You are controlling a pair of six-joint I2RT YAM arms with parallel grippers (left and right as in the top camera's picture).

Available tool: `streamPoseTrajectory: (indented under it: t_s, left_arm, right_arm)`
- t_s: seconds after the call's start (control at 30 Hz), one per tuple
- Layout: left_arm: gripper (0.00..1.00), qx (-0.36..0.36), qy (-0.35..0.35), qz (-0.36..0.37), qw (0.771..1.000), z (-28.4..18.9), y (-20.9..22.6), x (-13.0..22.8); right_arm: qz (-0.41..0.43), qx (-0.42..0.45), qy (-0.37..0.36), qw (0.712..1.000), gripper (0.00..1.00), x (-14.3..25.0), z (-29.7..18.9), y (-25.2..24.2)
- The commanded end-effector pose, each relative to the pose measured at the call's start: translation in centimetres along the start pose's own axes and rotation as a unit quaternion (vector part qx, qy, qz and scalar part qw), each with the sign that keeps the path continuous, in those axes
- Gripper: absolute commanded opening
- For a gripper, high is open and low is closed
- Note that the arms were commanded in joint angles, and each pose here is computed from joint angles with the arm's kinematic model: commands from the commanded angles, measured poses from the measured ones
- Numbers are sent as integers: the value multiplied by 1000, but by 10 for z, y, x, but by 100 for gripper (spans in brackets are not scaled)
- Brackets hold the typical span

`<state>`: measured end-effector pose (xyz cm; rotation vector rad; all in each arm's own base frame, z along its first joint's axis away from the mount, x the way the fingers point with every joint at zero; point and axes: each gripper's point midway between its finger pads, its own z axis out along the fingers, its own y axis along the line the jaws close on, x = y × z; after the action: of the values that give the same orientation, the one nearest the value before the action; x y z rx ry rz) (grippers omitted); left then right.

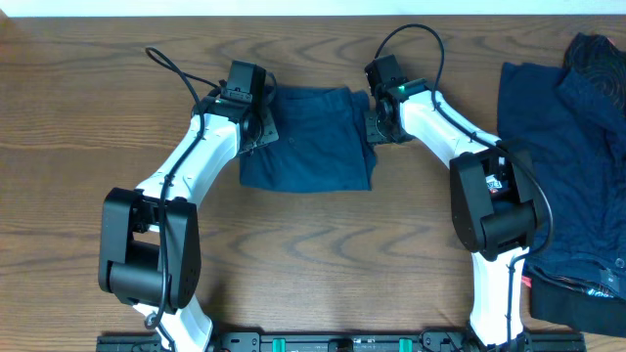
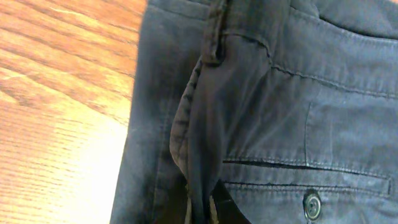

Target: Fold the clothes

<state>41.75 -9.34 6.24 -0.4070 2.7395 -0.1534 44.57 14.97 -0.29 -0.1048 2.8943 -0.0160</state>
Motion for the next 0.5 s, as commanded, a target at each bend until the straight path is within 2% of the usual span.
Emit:
streamPoseTrajectory:
  t_s: [0.0,0.07,0.1,0.17,0.33,0.47]
  left_arm:
    - [25,-23,-32,-27,999,-4,8,-12]
    - [50,-23,-32,-26,999,-2,6,-12]
    - [59,-22,-32,-25,999,-1,5,-11]
    - [67,-22,-32,-24,999,-1,6,-12]
    - [68,-17,-42,6,999,-6,3,-17]
    - [67,-10,-58,18,998,-19,1,-23]
  right_arm:
    - [-18,58,64,996,46,37,37,-27]
    - [-17,59,65,996,46,38,37,-27]
    - [-18,59,66,996,46,38,37,-27]
    - [-18,57,67,996,46,39,37,-26]
    - [-16,48,70,996,49,37,30,-23]
    - [-11,42,43,998,50,13,2,-22]
